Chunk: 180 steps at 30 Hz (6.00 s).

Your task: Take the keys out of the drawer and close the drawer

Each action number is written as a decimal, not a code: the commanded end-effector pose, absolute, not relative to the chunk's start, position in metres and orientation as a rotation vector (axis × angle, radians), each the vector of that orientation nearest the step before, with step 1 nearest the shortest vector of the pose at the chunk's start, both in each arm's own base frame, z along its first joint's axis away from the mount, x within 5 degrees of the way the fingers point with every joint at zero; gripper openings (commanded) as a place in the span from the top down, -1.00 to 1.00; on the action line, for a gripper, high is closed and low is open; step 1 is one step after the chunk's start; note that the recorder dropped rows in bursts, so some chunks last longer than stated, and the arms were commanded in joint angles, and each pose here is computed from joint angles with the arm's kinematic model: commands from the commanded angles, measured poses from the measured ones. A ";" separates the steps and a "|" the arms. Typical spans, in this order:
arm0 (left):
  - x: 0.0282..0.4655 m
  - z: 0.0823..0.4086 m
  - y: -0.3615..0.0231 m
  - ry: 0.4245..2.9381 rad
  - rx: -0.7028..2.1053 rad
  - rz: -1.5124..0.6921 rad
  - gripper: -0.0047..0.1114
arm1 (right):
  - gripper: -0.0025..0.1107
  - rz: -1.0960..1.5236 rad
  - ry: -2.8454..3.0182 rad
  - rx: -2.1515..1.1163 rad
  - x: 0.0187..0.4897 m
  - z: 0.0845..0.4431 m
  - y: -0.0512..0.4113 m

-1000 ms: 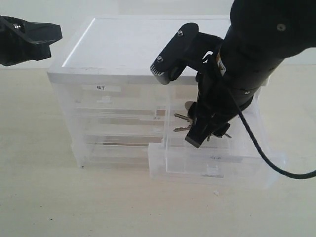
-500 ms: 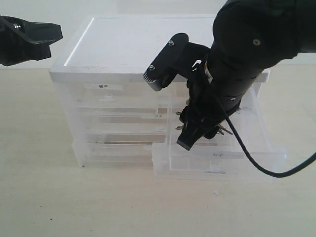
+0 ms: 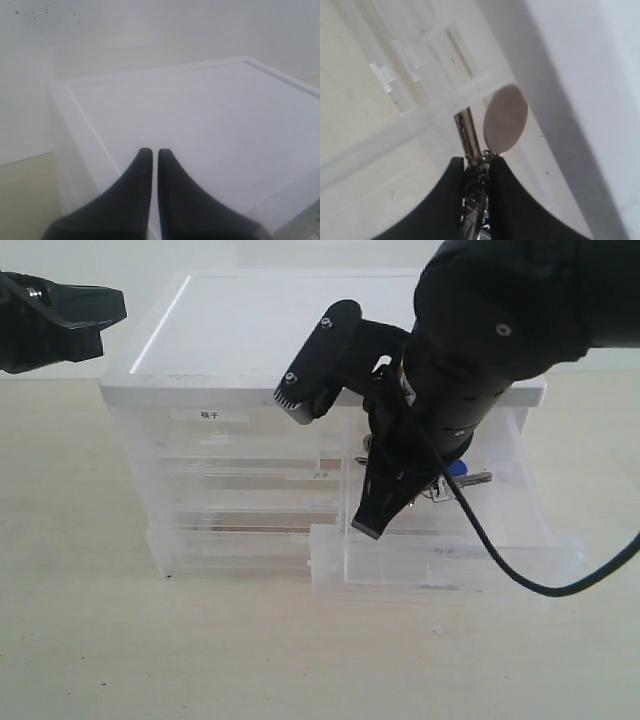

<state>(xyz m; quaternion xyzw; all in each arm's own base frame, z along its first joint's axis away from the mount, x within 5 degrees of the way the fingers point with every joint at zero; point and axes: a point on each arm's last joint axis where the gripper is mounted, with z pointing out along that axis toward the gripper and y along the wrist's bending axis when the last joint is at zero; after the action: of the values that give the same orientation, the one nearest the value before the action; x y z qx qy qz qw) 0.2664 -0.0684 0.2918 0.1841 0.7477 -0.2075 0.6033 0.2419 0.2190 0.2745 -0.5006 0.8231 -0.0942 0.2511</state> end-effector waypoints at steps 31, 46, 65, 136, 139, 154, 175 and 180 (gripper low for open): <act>0.266 0.290 -0.068 1.733 0.424 -0.486 0.84 | 0.96 -0.032 1.896 -1.320 0.220 0.331 0.256; 0.266 0.290 -0.068 1.732 0.428 -0.483 0.84 | 0.96 0.097 1.839 -1.293 0.213 0.343 0.259; 0.266 0.290 -0.068 1.732 0.428 -0.483 0.84 | 0.96 0.192 1.764 -1.242 0.212 0.352 0.265; 0.248 0.295 -0.091 1.561 0.776 -0.658 0.84 | 0.96 0.128 2.003 -1.472 0.163 0.374 0.205; 0.250 0.291 -0.091 1.572 0.771 -0.673 0.84 | 0.96 0.259 2.115 -1.727 0.144 0.353 0.205; 0.258 0.282 -0.092 1.597 0.766 -0.686 0.84 | 0.96 0.220 2.076 -1.928 0.142 0.289 0.204; 0.258 0.284 -0.093 1.582 0.768 -0.705 0.84 | 0.96 -0.289 2.004 -1.575 0.181 0.297 0.191; 0.258 0.284 -0.093 1.582 0.768 -0.705 0.84 | 0.96 -0.345 1.950 -1.595 0.180 0.300 0.192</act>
<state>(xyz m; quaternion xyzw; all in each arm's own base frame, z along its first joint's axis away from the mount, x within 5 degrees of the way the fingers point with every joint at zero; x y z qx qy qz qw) 0.2564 -0.0935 0.2826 0.3340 0.6792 -0.3000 0.5806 0.1786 0.1906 0.2938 -0.5936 0.7501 -0.1096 0.2700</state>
